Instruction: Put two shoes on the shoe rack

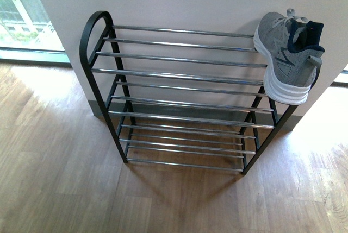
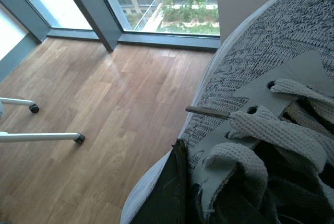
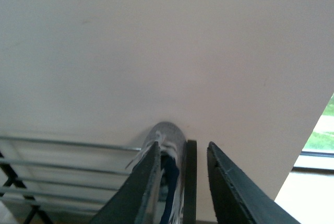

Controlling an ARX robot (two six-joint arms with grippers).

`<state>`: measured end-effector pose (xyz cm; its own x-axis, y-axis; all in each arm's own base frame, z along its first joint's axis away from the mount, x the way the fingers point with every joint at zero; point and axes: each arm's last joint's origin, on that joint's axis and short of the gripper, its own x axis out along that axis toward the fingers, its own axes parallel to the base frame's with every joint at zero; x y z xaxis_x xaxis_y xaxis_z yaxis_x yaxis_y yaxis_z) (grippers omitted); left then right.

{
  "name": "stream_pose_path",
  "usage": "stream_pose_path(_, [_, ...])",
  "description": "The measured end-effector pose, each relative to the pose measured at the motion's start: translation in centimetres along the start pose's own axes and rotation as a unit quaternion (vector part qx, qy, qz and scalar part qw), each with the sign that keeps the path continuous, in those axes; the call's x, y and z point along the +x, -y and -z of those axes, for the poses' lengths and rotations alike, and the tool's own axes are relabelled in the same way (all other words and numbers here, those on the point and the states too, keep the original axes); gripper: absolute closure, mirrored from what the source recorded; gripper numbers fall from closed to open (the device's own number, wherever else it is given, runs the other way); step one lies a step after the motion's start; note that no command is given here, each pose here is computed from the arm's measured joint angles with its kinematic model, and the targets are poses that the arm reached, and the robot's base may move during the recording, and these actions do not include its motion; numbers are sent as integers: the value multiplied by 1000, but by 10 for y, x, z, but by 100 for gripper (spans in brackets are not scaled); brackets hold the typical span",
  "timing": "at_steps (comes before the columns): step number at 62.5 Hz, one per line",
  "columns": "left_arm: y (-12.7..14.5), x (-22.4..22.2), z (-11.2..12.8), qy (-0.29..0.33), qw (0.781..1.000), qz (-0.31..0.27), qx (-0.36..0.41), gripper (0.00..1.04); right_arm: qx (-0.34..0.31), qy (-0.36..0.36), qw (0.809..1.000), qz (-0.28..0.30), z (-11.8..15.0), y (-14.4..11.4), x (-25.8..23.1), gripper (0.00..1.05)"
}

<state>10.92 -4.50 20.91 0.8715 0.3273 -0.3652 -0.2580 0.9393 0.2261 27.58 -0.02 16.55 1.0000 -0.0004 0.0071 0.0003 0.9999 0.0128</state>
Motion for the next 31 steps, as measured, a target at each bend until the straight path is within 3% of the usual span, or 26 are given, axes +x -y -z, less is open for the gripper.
stream_pose_path(9, [0,0,0,0,1000,0,0,104,-5,-12,1000,0,5,0,-27,103])
stream_pose_path(31, [0,0,0,0,1000,0,0,104,-4,-11,1000,0,3,0,-81,103])
